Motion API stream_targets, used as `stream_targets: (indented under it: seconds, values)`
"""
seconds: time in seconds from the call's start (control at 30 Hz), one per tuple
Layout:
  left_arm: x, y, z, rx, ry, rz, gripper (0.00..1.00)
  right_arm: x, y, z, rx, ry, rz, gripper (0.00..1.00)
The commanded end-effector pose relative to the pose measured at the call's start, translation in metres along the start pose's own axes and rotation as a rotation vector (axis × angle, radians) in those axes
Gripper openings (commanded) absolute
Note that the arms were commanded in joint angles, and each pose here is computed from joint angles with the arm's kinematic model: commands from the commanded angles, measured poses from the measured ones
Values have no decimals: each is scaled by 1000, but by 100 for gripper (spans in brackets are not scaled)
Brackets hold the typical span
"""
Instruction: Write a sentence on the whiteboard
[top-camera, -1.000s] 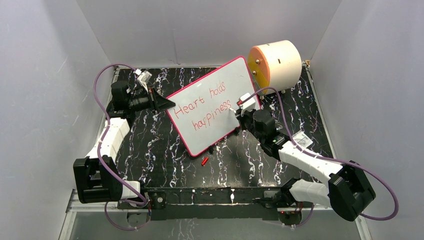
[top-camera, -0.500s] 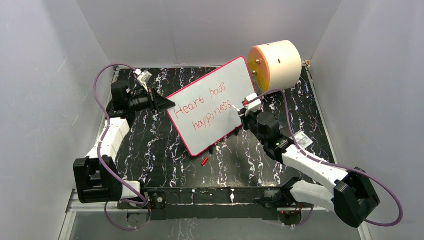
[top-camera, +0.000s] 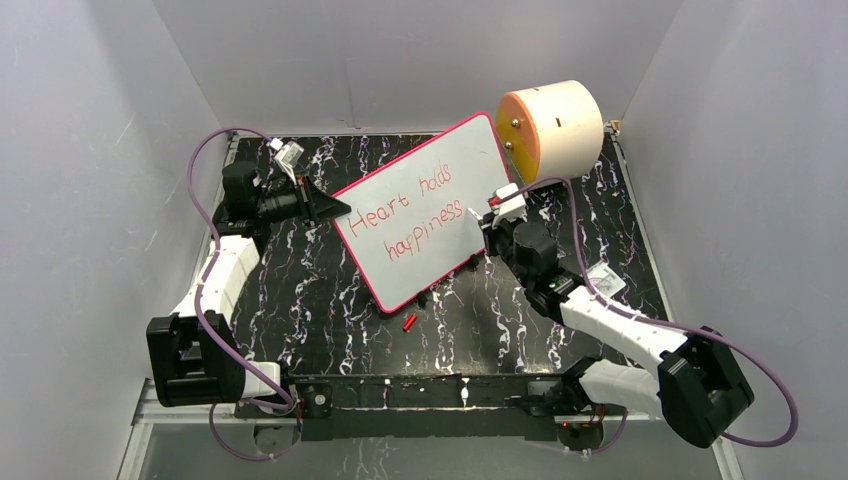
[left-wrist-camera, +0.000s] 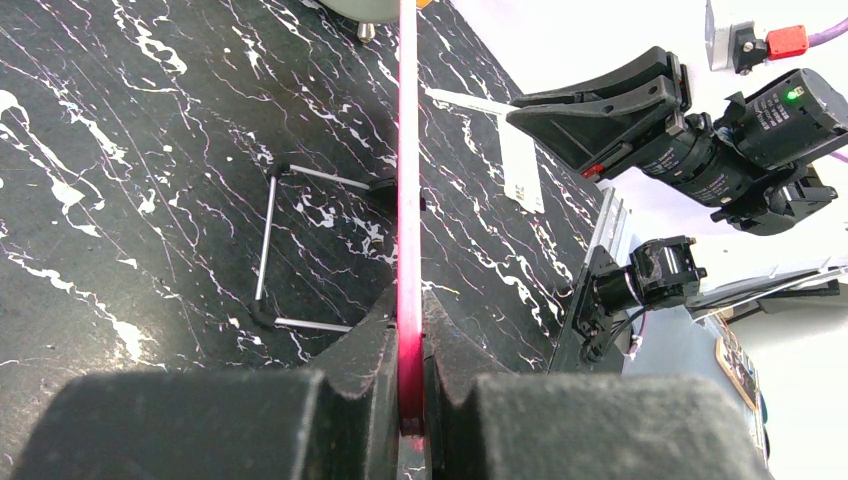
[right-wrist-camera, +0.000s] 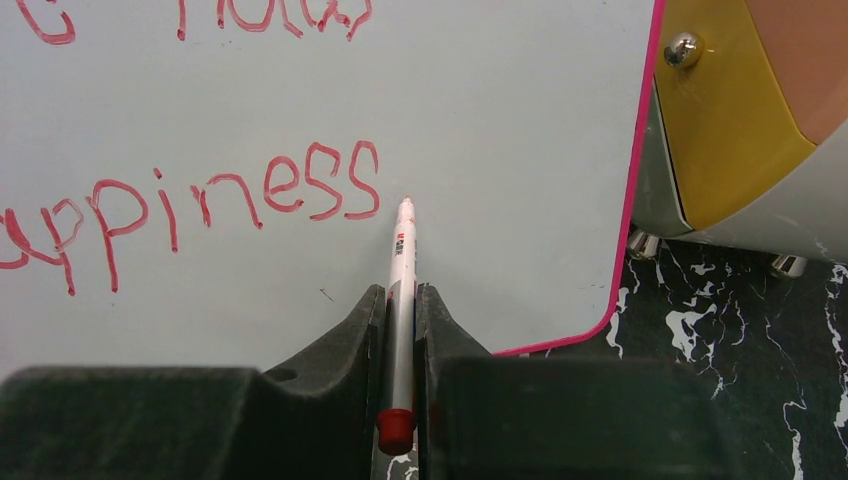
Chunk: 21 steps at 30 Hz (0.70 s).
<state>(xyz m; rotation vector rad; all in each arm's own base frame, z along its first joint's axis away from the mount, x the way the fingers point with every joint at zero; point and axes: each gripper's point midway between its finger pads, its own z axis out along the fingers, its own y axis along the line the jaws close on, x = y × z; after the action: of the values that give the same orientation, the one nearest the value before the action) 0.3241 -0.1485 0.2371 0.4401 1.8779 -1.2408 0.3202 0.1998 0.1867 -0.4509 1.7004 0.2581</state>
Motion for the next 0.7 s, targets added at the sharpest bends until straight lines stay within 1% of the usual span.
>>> stream_targets:
  seconds: [0.0, 0.43, 0.67]
  values:
    - [10, -4, 2, 24, 38, -26, 0, -18, -2, 6, 12, -75, 32, 0]
    - [9, -5, 2, 25, 38, -25, 0, -6, 3, 10, -19, -40, 25, 0]
    - [5, -7, -1, 2, 26, -2, 0, -23, -10, -8, 24, -64, 17, 0]
